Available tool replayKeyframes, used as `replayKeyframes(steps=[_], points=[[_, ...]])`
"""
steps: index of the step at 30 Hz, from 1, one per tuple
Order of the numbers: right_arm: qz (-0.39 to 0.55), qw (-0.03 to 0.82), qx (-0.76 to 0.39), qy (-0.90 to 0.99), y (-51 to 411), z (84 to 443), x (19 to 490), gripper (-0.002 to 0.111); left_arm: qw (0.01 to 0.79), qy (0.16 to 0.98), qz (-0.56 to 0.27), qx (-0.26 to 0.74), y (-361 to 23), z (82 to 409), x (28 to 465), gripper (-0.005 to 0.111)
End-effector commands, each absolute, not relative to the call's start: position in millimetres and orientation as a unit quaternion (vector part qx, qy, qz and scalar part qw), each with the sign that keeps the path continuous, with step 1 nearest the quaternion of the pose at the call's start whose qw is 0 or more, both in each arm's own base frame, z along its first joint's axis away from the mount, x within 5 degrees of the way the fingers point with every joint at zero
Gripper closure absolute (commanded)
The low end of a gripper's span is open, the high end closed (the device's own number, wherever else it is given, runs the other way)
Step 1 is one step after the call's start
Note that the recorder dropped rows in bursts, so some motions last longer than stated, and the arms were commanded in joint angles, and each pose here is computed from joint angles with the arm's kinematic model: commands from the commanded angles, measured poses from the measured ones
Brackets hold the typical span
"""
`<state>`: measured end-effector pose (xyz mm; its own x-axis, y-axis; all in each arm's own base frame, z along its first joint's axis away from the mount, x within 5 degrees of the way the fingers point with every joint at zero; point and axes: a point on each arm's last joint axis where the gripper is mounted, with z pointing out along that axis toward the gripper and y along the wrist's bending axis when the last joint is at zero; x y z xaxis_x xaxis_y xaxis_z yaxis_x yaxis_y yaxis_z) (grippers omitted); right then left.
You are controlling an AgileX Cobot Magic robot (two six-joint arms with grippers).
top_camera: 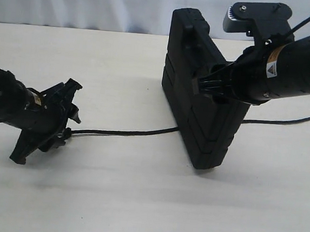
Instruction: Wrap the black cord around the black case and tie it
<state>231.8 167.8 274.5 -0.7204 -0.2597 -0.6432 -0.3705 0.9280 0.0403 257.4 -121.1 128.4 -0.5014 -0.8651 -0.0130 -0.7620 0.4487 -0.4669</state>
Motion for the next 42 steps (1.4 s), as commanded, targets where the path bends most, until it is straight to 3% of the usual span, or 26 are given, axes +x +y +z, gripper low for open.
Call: replayKeyframes(steps=[1, 9, 16, 23, 31, 42], points=[[0.081, 0.352, -0.18, 0.915, 167, 283, 232, 0.104, 0.139, 0.82, -0.224, -0.508, -119, 128, 262, 0.057], [0.08, 0.352, -0.183, 0.915, 167, 283, 232, 0.104, 0.117, 0.836, -0.162, -0.512, -96, 104, 266, 0.057], [0.08, 0.352, -0.183, 0.915, 167, 283, 232, 0.104, 0.147, 0.833, -0.159, -0.51, -75, 106, 276, 0.057], [0.082, 0.355, -0.184, 0.913, 167, 283, 232, 0.104, 0.231, 0.849, -0.205, -0.429, -74, 116, 294, 0.057], [0.082, 0.355, -0.184, 0.913, 167, 283, 232, 0.104, 0.218, 0.888, -0.143, -0.379, -73, 126, 305, 0.057], [0.081, 0.354, -0.184, 0.914, 167, 283, 232, 0.104, 0.233, 0.89, -0.14, -0.365, -64, 126, 309, 0.057]])
